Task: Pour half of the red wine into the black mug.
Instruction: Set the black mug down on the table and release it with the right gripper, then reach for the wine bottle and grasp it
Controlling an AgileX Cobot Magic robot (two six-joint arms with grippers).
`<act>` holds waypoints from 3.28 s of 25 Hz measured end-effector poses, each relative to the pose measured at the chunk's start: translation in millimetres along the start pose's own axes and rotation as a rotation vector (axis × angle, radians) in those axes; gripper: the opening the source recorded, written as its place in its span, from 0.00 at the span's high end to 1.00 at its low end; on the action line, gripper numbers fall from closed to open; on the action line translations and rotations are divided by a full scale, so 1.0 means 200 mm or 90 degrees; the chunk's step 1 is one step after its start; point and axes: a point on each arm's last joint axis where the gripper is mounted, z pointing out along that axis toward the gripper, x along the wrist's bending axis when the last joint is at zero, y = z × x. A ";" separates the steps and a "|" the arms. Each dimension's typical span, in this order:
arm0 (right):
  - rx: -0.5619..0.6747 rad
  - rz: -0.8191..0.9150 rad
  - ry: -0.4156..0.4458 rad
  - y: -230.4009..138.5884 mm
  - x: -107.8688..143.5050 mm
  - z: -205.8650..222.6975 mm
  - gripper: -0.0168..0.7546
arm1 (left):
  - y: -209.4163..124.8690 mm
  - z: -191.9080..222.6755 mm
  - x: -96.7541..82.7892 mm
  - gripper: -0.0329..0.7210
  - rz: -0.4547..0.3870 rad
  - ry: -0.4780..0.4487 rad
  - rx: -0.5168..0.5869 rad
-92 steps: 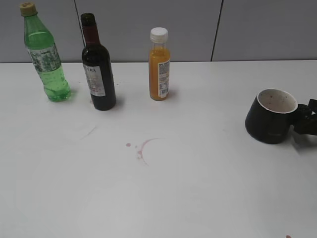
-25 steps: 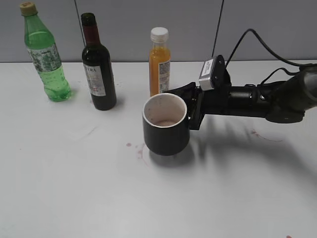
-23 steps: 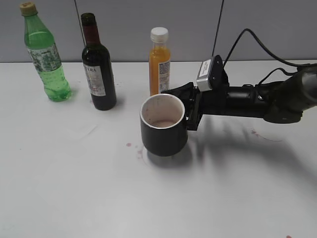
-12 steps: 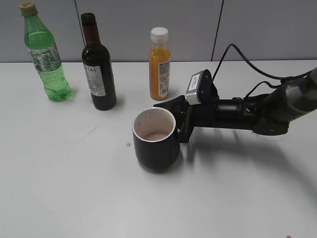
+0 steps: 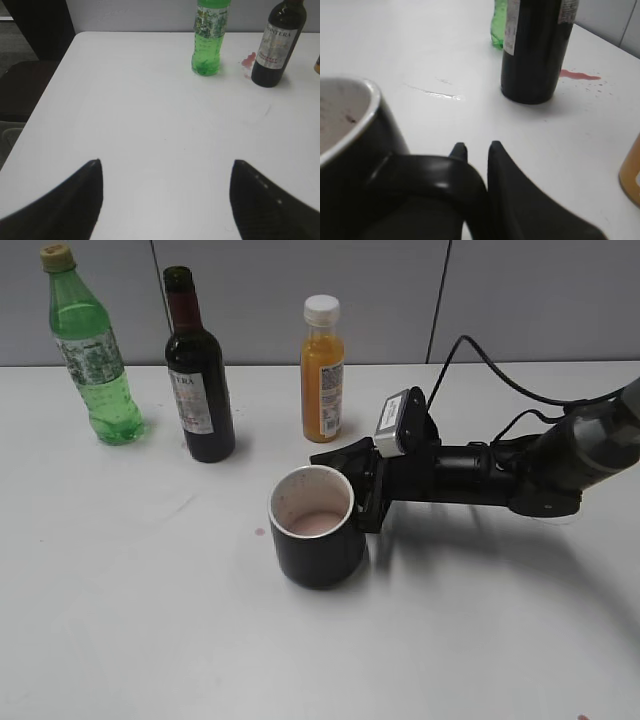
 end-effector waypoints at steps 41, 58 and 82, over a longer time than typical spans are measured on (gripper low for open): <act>0.005 0.165 -0.558 0.09 -0.56 -0.66 0.17 | 0.00 0.00 0.00 0.17 0.000 0.000 0.000; 0.498 0.575 -0.716 0.31 -0.78 -0.87 0.21 | 0.00 0.00 0.00 0.17 0.000 0.000 0.000; 0.547 0.662 -0.577 0.97 -0.24 -1.06 0.21 | 0.00 0.00 0.00 0.17 0.000 0.000 0.000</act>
